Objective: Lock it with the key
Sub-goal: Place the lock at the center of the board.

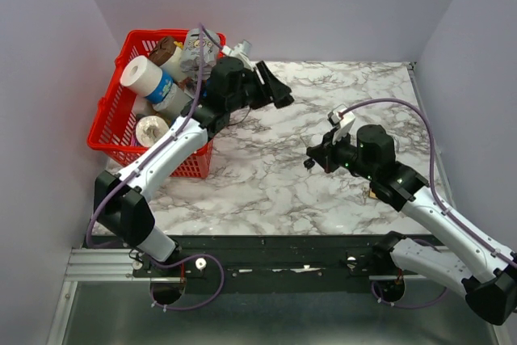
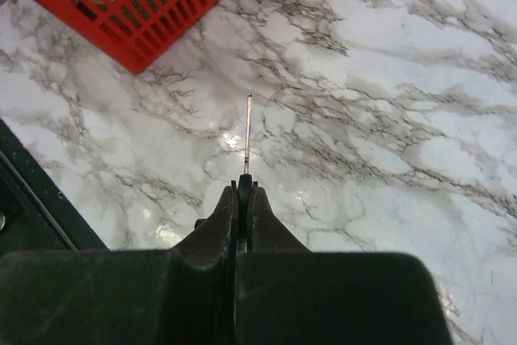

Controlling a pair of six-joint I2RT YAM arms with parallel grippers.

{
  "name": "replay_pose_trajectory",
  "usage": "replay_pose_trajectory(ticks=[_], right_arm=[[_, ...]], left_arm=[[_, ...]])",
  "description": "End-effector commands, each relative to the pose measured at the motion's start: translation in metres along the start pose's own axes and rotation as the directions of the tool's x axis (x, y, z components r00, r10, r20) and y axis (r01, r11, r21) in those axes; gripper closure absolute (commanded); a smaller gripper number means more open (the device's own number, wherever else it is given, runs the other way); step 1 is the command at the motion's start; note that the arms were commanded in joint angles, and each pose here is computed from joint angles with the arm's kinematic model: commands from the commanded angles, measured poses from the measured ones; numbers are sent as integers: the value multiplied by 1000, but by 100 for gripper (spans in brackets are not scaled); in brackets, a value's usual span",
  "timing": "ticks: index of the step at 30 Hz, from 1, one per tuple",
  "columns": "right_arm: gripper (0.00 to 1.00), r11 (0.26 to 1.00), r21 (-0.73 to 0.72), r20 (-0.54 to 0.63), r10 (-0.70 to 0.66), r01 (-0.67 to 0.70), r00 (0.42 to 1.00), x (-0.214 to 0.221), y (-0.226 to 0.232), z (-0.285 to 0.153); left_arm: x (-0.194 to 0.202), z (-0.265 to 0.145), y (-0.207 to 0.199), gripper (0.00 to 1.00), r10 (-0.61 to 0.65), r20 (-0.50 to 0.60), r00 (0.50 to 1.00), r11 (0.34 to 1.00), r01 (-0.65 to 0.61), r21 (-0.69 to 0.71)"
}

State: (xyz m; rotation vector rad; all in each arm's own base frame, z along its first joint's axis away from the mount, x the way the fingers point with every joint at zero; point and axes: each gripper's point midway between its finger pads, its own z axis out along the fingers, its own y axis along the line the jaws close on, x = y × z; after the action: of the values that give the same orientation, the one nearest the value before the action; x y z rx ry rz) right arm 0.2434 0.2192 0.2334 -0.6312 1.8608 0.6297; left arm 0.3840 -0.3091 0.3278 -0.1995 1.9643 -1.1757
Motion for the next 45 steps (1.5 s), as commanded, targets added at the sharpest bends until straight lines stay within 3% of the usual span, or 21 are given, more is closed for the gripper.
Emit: replay_pose_trajectory(ticks=[1,5,8,15,21,33,36,39,43,45], right_arm=[[99,984,121,-29,137,-132,990,12,-24,-3],[99,965,163,-51,217,-207,975,16,-35,0],[99,957,169,-53,248,-236,967,16,-38,1],[99,945,183,-102,291,-270,951,31,-41,10],[99,943,176,-133,308,-283,942,38,-41,20],[99,942,171,-143,314,-289,939,40,-41,29],[99,941,173,-150,316,-290,937,43,-42,30],[99,941,172,-152,316,-290,936,43,-42,31],[99,940,179,-154,317,-289,936,43,-44,33],[99,942,181,-152,312,-284,938,41,-45,35]], left_arm=[[48,-12,31,100,304,-155,940,928,-329,-172],[89,-11,80,100,375,-311,873,833,-465,-301],[106,-14,118,100,352,-411,841,763,-512,-395],[113,-14,170,100,335,-489,805,629,-578,-520],[119,-7,203,100,298,-523,798,588,-585,-559],[123,9,258,100,149,-534,832,598,-506,-622],[123,13,264,94,111,-524,845,617,-472,-630],[123,16,270,80,102,-528,843,615,-471,-633],[124,13,282,48,80,-530,844,588,-469,-659],[125,12,286,39,75,-535,842,581,-473,-662]])
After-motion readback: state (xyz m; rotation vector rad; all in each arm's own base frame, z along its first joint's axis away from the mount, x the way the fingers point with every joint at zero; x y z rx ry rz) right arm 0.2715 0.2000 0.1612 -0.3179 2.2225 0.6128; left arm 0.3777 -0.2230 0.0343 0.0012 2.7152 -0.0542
